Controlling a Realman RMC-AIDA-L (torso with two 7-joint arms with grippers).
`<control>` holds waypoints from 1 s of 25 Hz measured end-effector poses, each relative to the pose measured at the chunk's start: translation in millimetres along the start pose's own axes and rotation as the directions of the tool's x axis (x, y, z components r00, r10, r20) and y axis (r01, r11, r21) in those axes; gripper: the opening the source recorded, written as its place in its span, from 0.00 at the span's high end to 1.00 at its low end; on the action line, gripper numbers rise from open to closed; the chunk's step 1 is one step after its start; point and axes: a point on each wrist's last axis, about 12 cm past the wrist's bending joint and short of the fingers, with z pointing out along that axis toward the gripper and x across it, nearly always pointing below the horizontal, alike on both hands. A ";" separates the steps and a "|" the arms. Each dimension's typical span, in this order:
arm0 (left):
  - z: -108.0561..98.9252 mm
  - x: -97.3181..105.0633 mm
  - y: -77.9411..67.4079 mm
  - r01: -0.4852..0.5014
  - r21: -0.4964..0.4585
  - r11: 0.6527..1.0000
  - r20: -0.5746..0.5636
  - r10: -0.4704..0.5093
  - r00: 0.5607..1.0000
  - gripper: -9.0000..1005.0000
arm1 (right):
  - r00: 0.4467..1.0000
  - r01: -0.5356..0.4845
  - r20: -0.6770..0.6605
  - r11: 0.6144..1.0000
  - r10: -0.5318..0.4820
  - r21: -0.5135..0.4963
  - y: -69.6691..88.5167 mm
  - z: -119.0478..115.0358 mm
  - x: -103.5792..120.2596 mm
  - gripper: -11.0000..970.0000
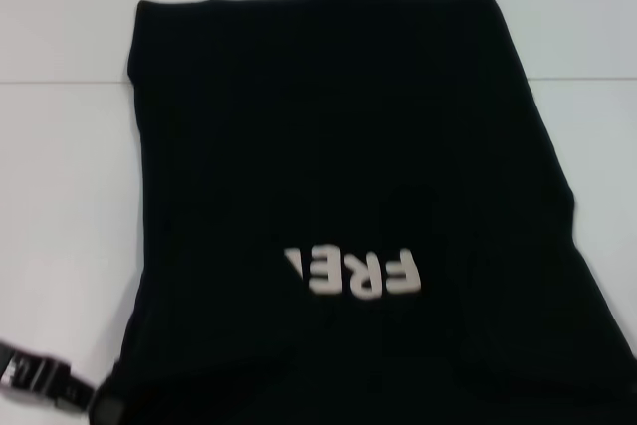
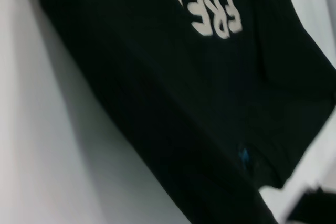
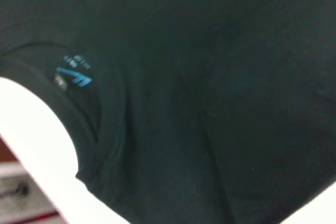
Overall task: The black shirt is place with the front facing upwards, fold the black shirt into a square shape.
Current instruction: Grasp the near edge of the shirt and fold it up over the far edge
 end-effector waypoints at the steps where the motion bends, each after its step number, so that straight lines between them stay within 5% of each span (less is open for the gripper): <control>1: 1.9 4.1 -0.4 0.003 0.013 1.000 -0.021 -0.002 1.000 0.98 | 1.000 0.019 -0.016 1.000 -0.019 -0.018 1.4 2.0 3.5 0.96; 12: 12.5 15.8 2.8 0.013 0.059 0.998 -0.056 -0.010 0.998 0.97 | 0.997 0.064 -0.023 0.988 -0.068 -0.142 9.8 32.4 19.3 0.95; 19: -16.8 -13.0 -1.2 0.014 0.061 0.998 0.172 -0.025 0.985 0.97 | 0.970 -0.008 0.237 0.984 0.051 -0.178 -2.7 5.1 20.9 0.95; 25: -45.1 -33.7 2.8 0.060 0.059 0.996 0.446 -0.080 0.891 0.97 | 0.822 -0.154 0.511 0.962 0.252 -0.226 -24.9 -24.8 26.0 0.95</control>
